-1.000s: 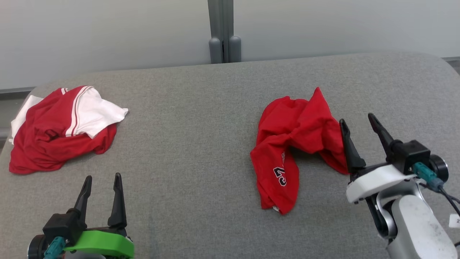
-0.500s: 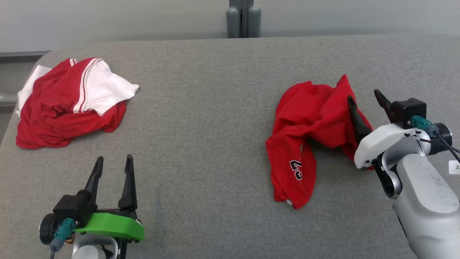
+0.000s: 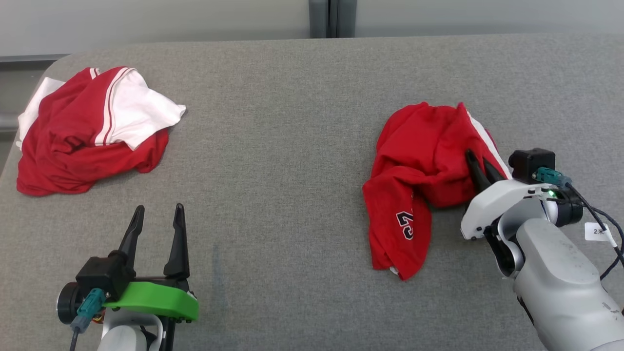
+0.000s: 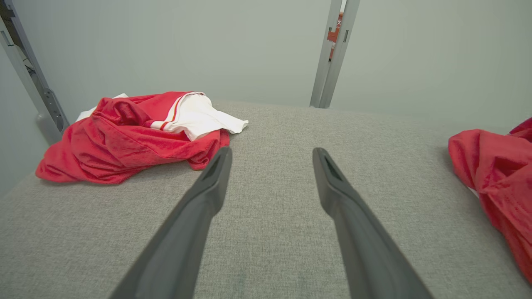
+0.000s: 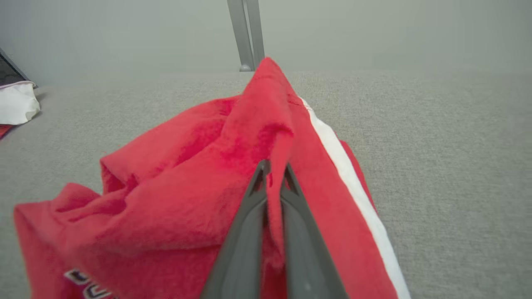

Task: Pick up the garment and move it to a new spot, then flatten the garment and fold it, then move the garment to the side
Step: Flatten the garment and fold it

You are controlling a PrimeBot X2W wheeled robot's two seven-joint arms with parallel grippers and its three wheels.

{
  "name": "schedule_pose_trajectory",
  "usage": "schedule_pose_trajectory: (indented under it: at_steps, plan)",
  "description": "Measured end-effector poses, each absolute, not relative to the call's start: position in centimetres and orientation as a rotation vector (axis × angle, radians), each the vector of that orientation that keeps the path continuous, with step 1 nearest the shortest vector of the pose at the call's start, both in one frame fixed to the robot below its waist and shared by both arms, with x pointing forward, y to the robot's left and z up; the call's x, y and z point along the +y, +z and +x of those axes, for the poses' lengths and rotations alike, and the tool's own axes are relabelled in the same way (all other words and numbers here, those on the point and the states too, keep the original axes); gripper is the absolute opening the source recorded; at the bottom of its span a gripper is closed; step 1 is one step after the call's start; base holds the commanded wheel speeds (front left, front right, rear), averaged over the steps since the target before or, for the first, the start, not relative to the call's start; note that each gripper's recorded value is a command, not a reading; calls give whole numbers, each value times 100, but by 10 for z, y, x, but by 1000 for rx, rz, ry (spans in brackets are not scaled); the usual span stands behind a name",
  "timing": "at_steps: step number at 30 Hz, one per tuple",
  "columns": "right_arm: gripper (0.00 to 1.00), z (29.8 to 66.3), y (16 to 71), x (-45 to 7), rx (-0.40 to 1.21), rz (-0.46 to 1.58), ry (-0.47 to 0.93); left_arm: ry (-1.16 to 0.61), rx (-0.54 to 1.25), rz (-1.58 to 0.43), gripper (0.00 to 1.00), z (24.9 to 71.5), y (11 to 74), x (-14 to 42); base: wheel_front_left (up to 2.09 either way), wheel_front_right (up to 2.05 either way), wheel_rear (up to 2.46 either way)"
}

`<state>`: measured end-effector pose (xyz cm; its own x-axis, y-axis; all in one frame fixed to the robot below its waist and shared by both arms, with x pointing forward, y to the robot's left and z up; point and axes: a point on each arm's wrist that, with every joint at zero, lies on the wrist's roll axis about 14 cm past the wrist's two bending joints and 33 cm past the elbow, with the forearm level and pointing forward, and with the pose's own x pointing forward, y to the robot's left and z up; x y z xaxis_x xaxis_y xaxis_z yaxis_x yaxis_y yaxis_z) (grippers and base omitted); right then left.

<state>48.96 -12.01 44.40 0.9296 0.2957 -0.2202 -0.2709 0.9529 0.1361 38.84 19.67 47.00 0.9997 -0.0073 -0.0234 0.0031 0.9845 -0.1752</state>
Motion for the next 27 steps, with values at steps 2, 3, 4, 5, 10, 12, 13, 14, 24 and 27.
schedule_pose_trajectory:
  at_steps: [2,3,4,5,10,12,13,14,24,27]
  plan:
    - [0,493,458,-116,186,103,304,-8,19,-175,100,388,472,196,0,0,0]
    - [0,494,467,-113,154,99,317,-8,16,-175,100,388,473,196,0,0,0]
    - [0,495,474,-109,128,95,329,-8,13,-176,100,388,474,196,0,0,0]
    - [0,495,482,-103,100,86,349,-9,8,-176,100,388,475,196,0,0,0]
    - [0,481,521,-49,-36,51,508,1,-15,-179,100,386,483,199,0,0,0]
    - [0,466,524,-25,-58,36,578,10,-18,-179,100,384,484,201,0,0,0]
    - [0,457,521,-13,-57,34,616,15,-18,-179,100,382,484,203,0,0,0]
    - [0,447,517,0,-51,28,656,21,-17,-180,100,380,484,204,0,0,0]
    - [100,337,453,90,132,17,1011,72,-16,-184,100,368,482,218,0,0,0]
    - [100,327,452,99,146,40,1038,83,-16,-185,100,365,482,221,0,0,0]
